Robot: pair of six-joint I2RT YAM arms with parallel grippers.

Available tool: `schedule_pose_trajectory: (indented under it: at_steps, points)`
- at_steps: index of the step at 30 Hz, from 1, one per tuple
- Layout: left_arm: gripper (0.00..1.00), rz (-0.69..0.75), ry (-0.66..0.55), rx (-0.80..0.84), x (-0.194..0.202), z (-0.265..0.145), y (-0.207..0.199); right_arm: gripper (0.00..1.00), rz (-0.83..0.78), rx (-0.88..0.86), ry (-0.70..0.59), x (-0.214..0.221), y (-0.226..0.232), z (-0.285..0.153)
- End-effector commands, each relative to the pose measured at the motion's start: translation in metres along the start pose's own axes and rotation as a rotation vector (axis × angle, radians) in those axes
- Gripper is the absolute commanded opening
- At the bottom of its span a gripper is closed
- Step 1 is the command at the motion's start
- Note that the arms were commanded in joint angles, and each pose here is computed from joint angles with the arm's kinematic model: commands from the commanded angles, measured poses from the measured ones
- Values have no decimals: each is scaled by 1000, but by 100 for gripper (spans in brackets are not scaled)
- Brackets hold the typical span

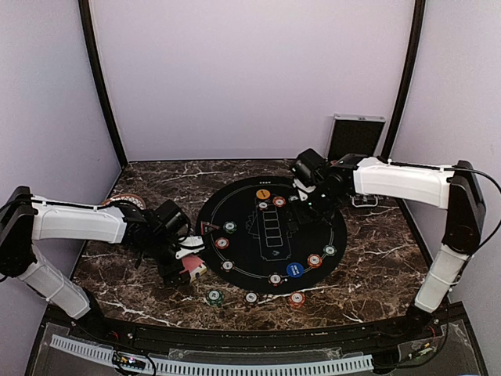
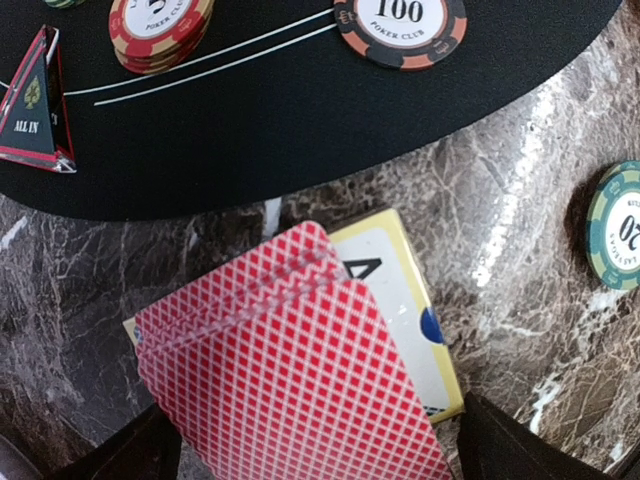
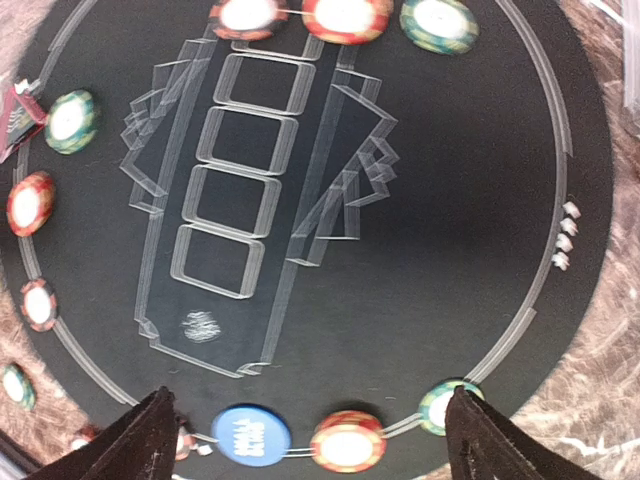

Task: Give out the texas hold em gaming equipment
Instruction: Adjust the poker case at the center of the board.

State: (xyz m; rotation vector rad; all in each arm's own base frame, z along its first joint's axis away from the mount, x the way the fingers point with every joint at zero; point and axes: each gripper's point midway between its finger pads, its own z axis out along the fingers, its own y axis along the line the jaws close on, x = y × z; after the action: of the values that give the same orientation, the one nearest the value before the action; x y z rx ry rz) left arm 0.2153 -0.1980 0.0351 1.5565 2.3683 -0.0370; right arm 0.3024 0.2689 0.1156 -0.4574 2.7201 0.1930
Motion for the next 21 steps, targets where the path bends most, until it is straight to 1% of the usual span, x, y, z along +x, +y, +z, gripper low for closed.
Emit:
schedule_pose_trajectory:
  at_steps: [1,5,10,13,17,21]
  points:
    - [99,-1,10,-76,-1,-12,14,88,-72,-124,-43,-9,54,-3]
    - [99,17,-10,-66,1,-19,11,81,-158,-189,-32,-3,100,1]
    - [99,37,36,-97,15,-10,13,79,-233,-265,-25,6,151,5]
    - [99,43,37,-105,18,-7,13,74,-244,-347,-14,13,175,7]
    - [99,37,13,-86,12,-14,11,57,-282,-454,-15,25,204,4]
    - [99,35,-45,-55,1,-28,7,33,-335,-520,-1,39,227,12]
